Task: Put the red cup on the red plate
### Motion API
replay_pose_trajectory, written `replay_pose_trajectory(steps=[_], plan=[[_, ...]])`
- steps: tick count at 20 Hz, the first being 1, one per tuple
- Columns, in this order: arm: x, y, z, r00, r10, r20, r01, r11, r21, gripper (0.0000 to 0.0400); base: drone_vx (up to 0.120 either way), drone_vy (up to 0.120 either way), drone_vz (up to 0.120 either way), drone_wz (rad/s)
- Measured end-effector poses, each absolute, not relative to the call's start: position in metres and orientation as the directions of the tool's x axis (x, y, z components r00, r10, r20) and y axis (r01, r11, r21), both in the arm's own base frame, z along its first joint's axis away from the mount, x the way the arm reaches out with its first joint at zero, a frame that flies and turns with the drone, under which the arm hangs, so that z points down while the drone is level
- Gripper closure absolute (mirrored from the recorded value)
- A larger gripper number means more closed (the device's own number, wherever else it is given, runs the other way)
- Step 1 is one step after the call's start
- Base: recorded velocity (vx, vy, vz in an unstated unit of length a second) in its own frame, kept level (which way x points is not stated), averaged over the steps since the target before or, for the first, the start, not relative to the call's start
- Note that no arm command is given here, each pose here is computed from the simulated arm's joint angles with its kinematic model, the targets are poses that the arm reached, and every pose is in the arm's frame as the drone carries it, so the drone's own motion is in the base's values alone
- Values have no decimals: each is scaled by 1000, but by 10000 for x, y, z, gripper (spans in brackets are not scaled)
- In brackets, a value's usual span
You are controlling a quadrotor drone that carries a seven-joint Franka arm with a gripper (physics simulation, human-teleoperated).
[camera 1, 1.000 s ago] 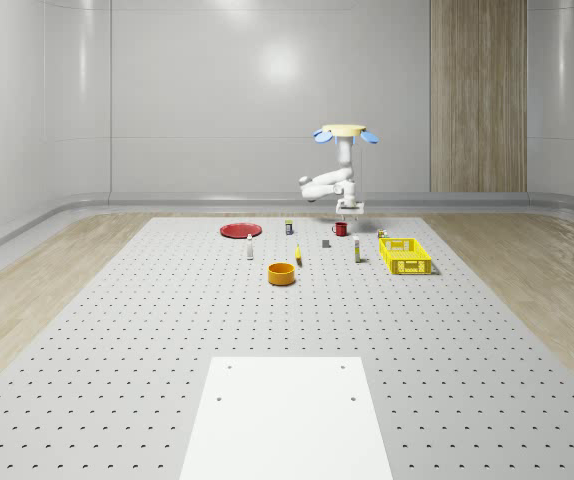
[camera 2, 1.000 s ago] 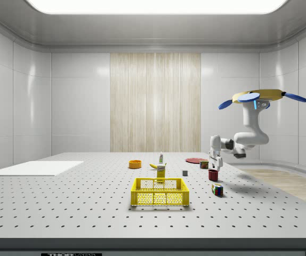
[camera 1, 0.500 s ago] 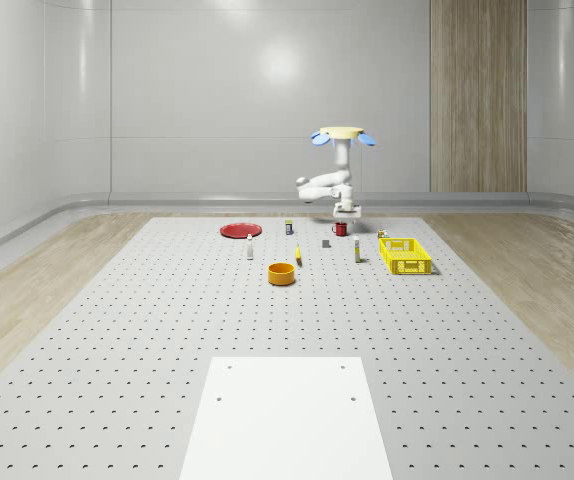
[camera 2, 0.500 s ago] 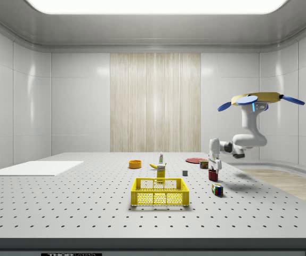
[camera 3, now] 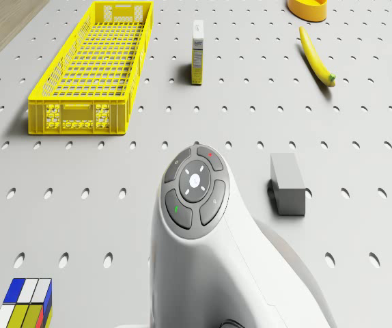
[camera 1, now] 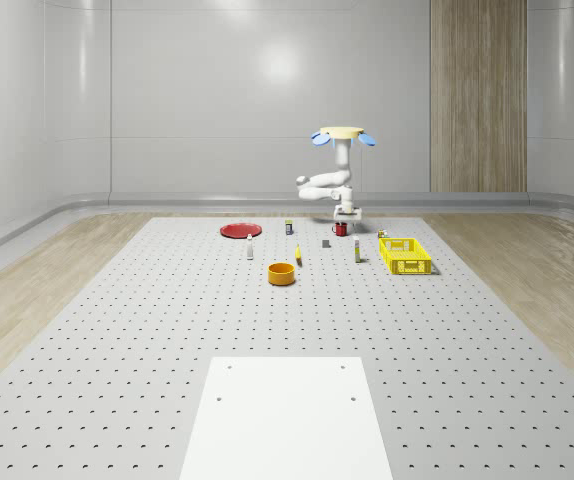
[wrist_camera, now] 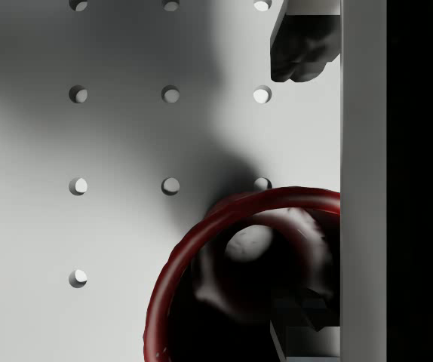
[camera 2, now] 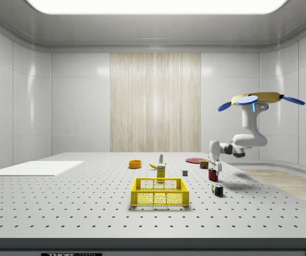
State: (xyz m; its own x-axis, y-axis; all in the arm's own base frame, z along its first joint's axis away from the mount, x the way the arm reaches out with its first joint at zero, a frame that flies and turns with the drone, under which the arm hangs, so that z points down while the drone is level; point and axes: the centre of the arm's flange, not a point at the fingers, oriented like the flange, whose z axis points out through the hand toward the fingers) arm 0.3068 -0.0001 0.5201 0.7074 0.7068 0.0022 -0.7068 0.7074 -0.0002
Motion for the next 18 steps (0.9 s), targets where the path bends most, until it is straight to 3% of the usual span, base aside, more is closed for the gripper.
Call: replay_pose_trajectory(steps=[12,18], plan=[[3068,35,5297,707,707,2,-707,707,0,0,0,0,0,0],[3111,38,5320,707,707,2,-707,707,0,0,0,0,0,0]])
